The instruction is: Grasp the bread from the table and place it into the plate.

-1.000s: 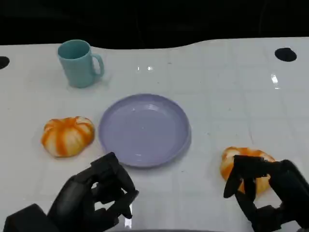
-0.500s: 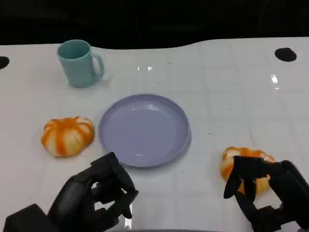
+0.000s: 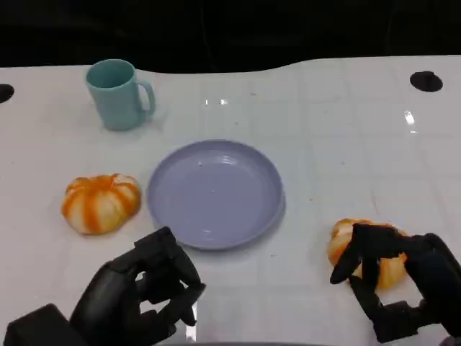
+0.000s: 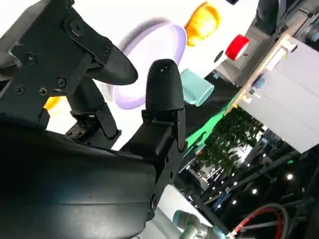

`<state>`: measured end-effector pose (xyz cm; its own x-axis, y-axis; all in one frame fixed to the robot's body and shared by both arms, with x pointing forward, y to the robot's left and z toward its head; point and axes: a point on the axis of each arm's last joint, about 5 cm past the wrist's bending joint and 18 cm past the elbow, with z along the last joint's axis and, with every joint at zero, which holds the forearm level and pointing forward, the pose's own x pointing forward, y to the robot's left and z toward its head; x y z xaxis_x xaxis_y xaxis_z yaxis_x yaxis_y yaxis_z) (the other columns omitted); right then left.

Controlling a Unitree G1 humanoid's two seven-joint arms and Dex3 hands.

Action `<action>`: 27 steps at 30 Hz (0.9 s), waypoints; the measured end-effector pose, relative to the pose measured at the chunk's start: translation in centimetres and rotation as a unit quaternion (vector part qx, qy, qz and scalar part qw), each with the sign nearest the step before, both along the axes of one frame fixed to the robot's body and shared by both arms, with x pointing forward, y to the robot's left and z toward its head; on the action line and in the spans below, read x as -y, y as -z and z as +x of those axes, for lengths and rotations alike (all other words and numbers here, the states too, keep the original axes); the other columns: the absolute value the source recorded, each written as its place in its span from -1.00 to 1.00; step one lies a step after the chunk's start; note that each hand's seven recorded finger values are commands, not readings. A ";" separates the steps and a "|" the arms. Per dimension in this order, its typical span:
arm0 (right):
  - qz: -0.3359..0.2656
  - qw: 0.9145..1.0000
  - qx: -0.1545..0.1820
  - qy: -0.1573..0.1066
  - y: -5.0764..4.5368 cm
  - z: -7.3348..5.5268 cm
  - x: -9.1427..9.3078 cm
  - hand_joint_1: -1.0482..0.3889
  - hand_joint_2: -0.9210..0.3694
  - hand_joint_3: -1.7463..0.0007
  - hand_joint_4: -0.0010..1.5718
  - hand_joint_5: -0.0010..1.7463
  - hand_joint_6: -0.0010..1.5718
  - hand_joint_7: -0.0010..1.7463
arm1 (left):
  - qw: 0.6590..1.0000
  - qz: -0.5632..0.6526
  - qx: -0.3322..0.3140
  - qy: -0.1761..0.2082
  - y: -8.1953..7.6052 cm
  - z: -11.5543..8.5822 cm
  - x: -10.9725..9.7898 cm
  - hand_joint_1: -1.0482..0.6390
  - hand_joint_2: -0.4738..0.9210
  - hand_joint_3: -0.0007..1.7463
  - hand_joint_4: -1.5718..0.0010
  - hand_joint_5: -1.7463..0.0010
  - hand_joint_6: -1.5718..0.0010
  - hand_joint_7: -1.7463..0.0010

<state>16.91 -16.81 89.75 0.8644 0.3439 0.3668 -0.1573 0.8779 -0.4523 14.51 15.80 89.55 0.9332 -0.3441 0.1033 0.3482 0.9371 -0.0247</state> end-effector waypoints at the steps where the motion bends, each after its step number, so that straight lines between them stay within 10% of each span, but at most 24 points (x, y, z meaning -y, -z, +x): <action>1: 0.000 1.000 -0.001 0.002 -0.13 0.0 0.0 0.31 0.04 -0.54 -0.22 0.72 -0.14 0.18 | 1.000 0.000 0.000 0.000 0.0 0.0 0.0 -0.41 1.00 -0.52 0.13 -1.00 0.40 -1.00; 13: -0.184 0.983 -0.016 0.000 -4.15 -0.2 1.1 -0.06 -0.77 0.83 -0.85 -0.03 -0.61 -0.46 | 1.000 0.002 0.000 -0.001 0.0 0.0 -0.1 -0.41 1.00 -0.52 0.13 -1.00 0.41 -1.00; 27: -0.382 0.923 -0.042 0.009 -8.38 -1.4 1.6 -0.09 -0.79 1.00 -1.00 -0.32 -0.62 -0.87 | 1.000 0.010 0.000 0.003 0.0 0.0 0.0 -0.41 1.00 -0.50 0.13 -1.00 0.42 -1.00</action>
